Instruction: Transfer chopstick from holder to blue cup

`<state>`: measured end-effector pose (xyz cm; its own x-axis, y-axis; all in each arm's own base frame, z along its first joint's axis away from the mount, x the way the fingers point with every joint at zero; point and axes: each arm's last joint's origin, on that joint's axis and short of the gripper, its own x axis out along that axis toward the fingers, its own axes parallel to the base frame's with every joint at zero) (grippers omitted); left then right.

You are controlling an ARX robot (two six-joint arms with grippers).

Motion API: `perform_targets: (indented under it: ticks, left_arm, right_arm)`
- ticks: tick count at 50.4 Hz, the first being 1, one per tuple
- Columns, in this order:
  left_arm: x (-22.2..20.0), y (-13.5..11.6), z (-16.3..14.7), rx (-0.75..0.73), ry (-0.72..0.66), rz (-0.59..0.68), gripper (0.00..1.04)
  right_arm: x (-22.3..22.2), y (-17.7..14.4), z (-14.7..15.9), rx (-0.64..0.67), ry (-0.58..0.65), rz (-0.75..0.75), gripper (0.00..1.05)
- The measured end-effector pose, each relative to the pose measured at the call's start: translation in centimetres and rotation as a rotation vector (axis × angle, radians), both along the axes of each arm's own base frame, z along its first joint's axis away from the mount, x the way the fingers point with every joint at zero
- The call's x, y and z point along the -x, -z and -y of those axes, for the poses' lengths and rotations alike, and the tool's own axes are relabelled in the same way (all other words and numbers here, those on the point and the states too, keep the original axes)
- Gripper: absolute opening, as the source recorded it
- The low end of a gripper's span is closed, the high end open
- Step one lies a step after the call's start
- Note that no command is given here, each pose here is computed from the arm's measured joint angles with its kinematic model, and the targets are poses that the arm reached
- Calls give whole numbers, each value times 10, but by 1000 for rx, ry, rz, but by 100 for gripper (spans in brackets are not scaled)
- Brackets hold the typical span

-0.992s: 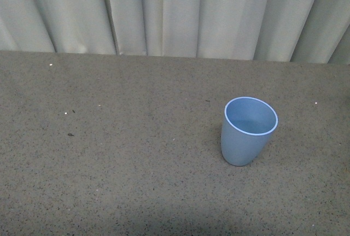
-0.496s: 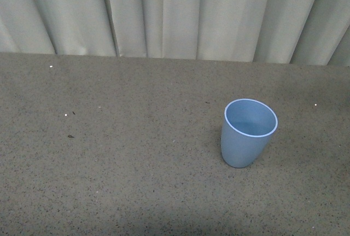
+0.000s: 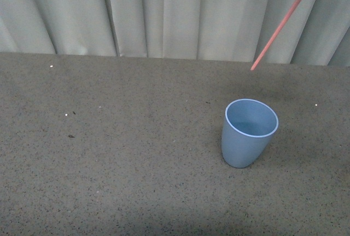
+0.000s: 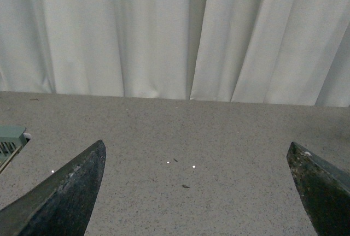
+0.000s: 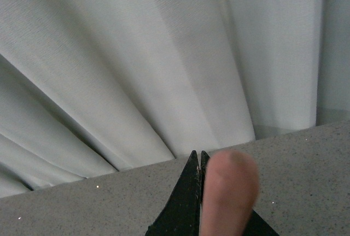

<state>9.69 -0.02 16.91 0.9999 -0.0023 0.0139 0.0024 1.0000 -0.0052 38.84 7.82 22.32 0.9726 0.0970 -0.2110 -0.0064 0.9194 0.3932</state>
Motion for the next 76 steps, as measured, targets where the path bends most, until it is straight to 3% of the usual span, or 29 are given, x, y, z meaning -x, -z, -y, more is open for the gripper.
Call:
perform_targets:
  ticks: [30, 47, 63, 76]
  left_arm:
    - [0, 0, 0, 0, 0, 0, 98]
    - [0, 0, 0, 0, 0, 0, 98]
    - [0, 0, 0, 0, 0, 0, 98]
    - [0, 0, 0, 0, 0, 0, 98]
  right_arm:
    - [-1, 33, -47, 12, -81, -62, 1]
    - [3, 38, -42, 9, -65, -71, 1]
    - [32, -2, -27, -35, -65, 53, 1]
    - [54, 7, -20, -38, -65, 40, 1]
